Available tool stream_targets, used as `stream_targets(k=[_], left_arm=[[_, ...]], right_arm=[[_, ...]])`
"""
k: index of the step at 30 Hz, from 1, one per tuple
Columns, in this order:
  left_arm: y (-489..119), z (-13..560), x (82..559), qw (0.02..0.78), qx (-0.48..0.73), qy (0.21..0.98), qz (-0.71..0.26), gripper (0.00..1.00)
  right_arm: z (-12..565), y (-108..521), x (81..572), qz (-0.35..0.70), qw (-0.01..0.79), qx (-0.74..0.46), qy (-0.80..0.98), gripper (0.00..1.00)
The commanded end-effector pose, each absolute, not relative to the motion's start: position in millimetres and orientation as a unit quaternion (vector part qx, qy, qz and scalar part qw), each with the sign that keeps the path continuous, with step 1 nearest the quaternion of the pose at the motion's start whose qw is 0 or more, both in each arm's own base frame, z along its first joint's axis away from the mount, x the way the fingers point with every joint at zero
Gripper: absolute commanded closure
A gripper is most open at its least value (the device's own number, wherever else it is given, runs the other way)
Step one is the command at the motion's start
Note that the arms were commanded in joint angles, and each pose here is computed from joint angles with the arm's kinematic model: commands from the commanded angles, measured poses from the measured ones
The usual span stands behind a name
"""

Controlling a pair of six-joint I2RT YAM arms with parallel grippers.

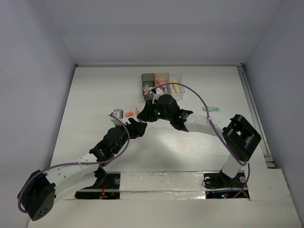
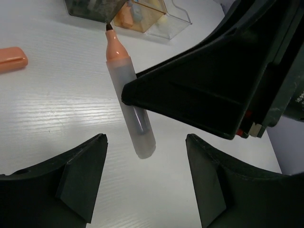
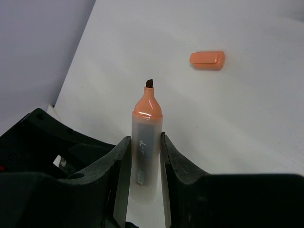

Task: Sort the stationery into containers
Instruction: Pick up the pen from the center of the board.

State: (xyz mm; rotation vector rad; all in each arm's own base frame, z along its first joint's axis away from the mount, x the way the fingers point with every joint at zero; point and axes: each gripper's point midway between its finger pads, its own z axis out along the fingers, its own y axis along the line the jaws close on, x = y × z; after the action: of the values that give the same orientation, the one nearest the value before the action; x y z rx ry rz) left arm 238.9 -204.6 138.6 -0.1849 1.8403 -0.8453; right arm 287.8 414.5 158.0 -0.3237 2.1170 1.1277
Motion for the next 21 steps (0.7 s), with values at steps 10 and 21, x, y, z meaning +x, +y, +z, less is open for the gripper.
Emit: stream_targets(k=[10,21], left_arm=[[-205.0,179.3,255.4,0.562,-0.077,0.728,-0.384,0.51],[-208.9,181.5,254.8,0.562,-0.068,0.726,-0.391,0.74]], right_arm=[[213.5,426.5,269.8,0.536,0.371,-0.119,0.749,0.93],[219.2,426.2,264.3,0.555,0.368,-0.116,0.738,0.93]])
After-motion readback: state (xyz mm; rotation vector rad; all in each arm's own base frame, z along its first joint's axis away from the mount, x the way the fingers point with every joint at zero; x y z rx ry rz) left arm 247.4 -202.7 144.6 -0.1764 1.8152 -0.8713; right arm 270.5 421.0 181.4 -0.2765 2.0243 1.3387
